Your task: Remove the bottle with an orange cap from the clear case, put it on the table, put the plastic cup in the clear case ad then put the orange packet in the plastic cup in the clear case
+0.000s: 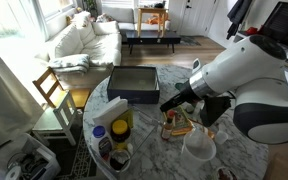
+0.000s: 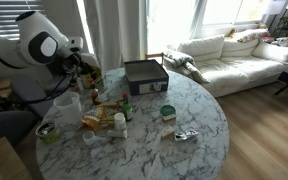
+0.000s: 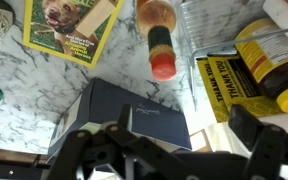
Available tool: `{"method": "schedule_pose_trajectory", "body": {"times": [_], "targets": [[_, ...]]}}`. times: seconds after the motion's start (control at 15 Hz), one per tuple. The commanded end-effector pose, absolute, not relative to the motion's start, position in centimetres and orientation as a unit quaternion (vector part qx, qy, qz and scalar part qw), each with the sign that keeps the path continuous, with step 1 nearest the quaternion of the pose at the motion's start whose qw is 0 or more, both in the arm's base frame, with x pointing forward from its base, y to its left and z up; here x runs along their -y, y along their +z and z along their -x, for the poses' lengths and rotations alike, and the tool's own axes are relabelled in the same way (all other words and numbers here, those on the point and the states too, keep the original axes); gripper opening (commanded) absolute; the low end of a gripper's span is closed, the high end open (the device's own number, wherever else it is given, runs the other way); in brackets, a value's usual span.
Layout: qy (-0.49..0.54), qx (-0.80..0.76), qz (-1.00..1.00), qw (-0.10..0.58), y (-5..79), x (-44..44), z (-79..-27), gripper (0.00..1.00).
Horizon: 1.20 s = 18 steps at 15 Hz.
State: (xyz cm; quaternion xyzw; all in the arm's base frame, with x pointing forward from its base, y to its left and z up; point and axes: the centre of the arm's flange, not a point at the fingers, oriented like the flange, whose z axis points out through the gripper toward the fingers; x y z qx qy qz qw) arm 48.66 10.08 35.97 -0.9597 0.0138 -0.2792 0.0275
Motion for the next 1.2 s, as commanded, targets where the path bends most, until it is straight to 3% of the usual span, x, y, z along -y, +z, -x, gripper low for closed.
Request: {"method": "schedule_pose_trajectory", "body": {"times": [0.0,0.4,0.87,1.13], "targets": [[-0.245,-0.016,0.969,0.025,39.8,-8.5,-46.8,1.0],[-0.17,0.021,0.985,0.034,43.2,-4.6,-44.1,1.0],[-0.053,0.097,0.987,0.116,41.6,-3.5,-40.6,1.0],[-0.016,0.118,0.99,0.078,37.2,-4.5,-39.0,1.0]]}}
